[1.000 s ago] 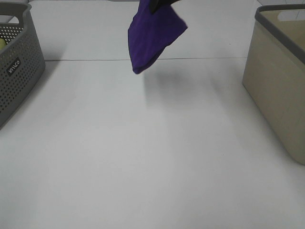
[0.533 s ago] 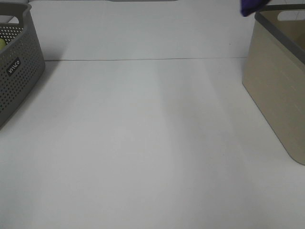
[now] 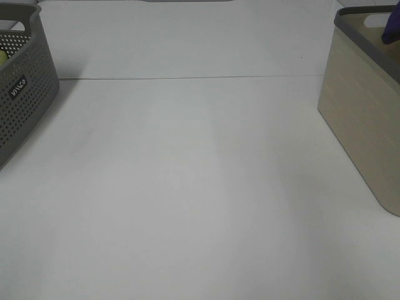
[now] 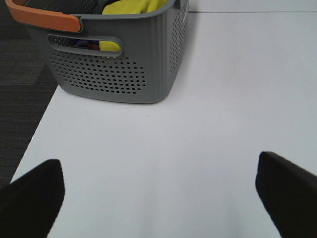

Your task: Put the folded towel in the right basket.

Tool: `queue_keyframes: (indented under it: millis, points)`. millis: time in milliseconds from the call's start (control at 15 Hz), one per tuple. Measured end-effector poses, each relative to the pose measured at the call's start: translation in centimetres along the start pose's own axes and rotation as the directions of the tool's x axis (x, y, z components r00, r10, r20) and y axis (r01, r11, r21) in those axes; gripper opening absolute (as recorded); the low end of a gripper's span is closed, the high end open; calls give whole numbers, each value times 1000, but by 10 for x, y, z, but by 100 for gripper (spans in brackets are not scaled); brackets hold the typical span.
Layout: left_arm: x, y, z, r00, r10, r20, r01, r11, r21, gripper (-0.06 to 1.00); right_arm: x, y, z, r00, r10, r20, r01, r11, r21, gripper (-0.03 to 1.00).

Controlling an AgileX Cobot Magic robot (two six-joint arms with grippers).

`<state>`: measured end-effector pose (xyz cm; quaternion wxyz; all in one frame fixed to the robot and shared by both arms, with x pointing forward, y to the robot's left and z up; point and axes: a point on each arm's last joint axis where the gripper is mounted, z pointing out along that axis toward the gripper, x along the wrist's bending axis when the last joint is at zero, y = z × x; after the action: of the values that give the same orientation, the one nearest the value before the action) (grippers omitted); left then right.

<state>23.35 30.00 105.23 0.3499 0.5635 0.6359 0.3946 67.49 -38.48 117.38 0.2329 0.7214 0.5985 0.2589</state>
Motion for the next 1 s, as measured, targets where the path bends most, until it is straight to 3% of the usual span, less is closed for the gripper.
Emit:
queue_keyframes:
  millis: [267, 400, 600, 733, 800, 1000]
  points:
    - [0, 0, 0, 1000, 0, 0, 0, 1000, 0, 99, -14, -27, 70, 998, -13, 62, 1, 982, 186, 2]
    - [0, 0, 0, 1000, 0, 0, 0, 1000, 0, 99, -16, -35, 86, 998, -11, 62, -4, 973, 232, 7]
    - [0, 0, 0, 1000, 0, 0, 0, 1000, 0, 99, -17, -37, 90, 998, 13, 67, -29, 970, 240, 33]
    - [0, 0, 0, 1000, 0, 0, 0, 1000, 0, 99, -17, -37, 90, 997, 22, 69, -38, 970, 240, 70]
    - [0, 0, 0, 1000, 0, 0, 0, 1000, 0, 99, -17, -37, 90, 997, 22, 69, -38, 970, 240, 83]
    - [0, 0, 0, 1000, 0, 0, 0, 1000, 0, 99, -17, -37, 90, 997, 23, 68, -39, 970, 240, 91]
